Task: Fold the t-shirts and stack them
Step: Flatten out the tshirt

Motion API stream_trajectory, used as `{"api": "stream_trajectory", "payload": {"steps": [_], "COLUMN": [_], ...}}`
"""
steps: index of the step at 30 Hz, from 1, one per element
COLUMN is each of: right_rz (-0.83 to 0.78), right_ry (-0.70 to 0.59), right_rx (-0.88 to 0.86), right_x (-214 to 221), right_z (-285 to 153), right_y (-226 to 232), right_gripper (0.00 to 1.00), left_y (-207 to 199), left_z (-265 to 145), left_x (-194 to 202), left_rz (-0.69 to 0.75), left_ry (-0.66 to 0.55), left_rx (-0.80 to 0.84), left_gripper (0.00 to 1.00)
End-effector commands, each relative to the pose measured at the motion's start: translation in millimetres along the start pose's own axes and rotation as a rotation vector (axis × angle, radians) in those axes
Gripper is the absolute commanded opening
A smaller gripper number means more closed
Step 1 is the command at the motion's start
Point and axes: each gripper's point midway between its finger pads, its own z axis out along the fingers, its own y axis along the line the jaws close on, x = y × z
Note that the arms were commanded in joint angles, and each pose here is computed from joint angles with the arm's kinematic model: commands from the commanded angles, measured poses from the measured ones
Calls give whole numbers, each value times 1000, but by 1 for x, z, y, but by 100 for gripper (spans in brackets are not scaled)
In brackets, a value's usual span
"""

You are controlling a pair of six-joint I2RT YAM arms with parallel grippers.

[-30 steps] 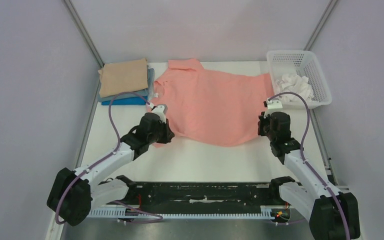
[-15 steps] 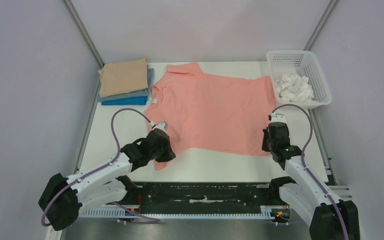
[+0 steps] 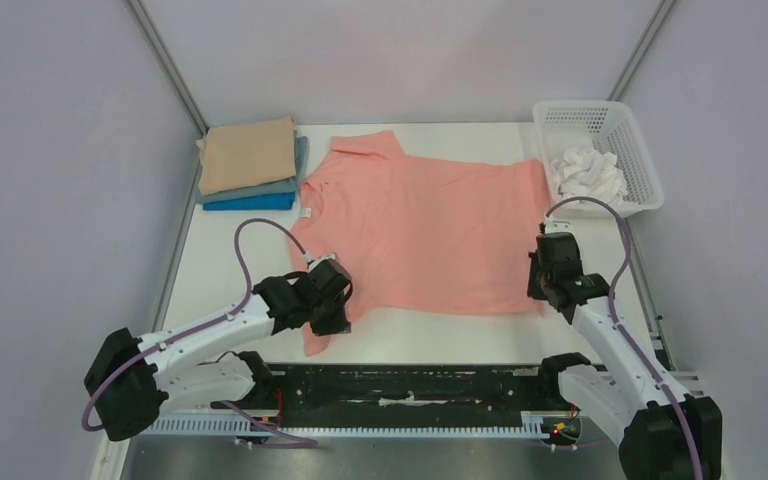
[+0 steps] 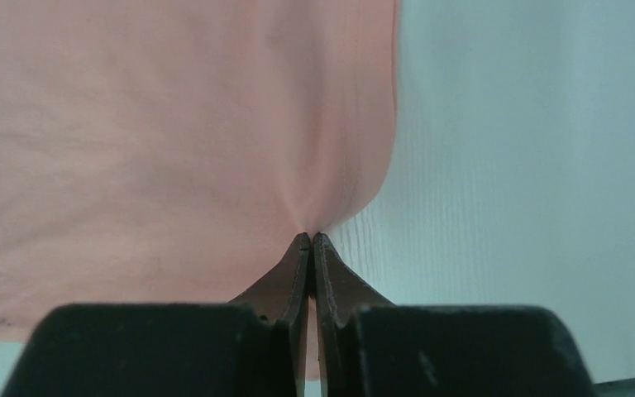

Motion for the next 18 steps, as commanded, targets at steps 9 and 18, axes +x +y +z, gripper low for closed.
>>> {"api": "stream_trajectory", "payload": {"steps": [9,18], "right_rz": [-14,-35], "right_ry": [42,-335], "right_rx": [104,-175], "right_x": [8,-77], "right_z": [-18,-42], "right_y": [-23,24], "right_gripper": [68,98], "left_y": [-28,-49], "left_z": [-34,-46], "left_x": [44,-82], "left_rz": [118,85], "left_ry": [211,-276], "left_rx": [153,49], "left_gripper": [78,81]}}
